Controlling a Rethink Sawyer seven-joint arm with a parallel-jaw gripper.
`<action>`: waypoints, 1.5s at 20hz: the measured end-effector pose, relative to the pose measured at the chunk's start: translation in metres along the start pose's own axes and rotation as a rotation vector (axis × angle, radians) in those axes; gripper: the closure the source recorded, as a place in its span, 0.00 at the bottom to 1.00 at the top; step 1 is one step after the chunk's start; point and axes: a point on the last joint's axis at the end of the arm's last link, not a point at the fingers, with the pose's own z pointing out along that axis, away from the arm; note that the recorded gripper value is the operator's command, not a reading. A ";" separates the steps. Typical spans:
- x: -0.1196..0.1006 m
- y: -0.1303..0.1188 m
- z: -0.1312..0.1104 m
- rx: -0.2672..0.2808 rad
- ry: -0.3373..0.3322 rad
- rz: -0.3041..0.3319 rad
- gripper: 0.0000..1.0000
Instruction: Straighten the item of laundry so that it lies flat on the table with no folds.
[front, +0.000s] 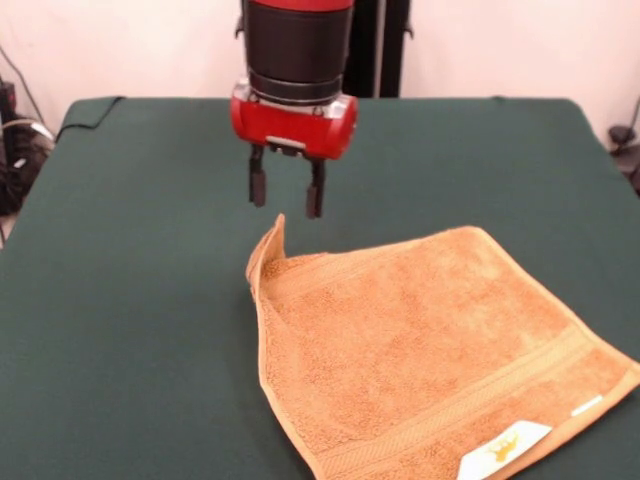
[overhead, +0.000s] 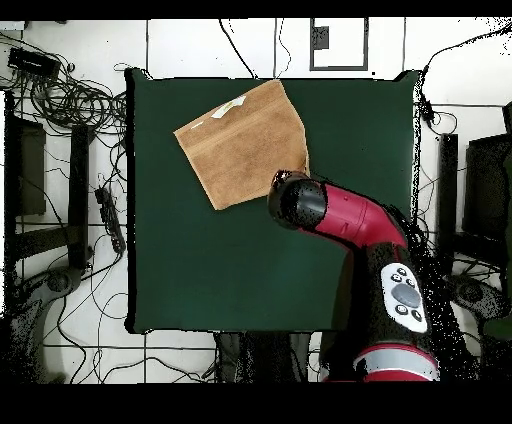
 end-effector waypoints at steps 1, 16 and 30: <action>0.001 0.001 0.000 -0.003 0.003 0.019 0.00; 0.026 -0.032 0.053 -0.003 -0.023 0.187 0.00; 0.040 -0.044 0.080 0.001 0.002 0.208 0.00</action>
